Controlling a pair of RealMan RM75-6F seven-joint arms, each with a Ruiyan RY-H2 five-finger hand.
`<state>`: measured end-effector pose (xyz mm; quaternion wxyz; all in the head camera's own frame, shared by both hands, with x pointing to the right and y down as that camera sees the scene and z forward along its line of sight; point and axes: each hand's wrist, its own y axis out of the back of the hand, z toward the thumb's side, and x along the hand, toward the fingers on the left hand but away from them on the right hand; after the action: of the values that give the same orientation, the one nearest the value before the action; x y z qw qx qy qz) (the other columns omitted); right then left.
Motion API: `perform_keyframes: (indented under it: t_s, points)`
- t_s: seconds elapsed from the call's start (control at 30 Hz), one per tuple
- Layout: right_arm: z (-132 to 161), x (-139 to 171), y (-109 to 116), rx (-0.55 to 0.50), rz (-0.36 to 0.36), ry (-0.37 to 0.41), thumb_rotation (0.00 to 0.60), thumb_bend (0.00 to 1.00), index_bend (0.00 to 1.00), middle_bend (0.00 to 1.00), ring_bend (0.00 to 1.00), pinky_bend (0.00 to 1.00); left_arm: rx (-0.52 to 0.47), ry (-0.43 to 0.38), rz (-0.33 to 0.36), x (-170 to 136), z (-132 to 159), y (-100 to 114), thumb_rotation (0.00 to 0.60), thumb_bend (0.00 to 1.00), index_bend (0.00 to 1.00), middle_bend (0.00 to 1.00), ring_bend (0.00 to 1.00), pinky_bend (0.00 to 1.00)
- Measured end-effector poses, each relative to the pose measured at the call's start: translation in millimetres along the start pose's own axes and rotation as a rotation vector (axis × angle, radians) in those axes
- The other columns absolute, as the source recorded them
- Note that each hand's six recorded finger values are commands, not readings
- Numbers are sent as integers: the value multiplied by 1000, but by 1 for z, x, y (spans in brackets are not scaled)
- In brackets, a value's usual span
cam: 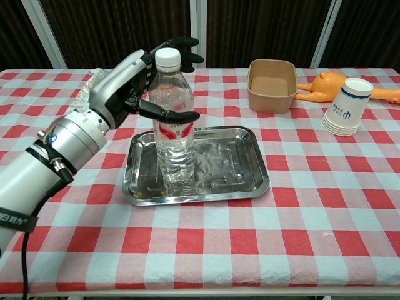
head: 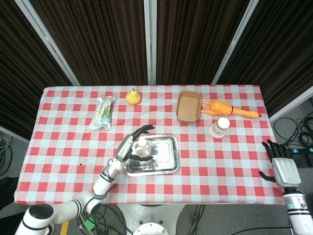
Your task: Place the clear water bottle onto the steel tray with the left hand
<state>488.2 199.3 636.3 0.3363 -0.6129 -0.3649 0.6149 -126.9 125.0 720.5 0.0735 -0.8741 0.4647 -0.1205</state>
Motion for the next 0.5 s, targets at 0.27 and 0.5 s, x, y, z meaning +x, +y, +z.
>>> perform_keyframes:
  t_s: [0.27, 0.5]
  points:
    - [2, 0, -1, -12, -5, 6, 600, 108, 0, 1, 0, 0, -62, -34, 20, 13, 36, 12, 600, 0, 174, 273, 199, 242]
    - [3, 0, 1, -20, -14, 11, 600, 108, 0, 1, 0, 0, -50, -99, 53, 25, 91, 47, 600, 0, 174, 273, 199, 241]
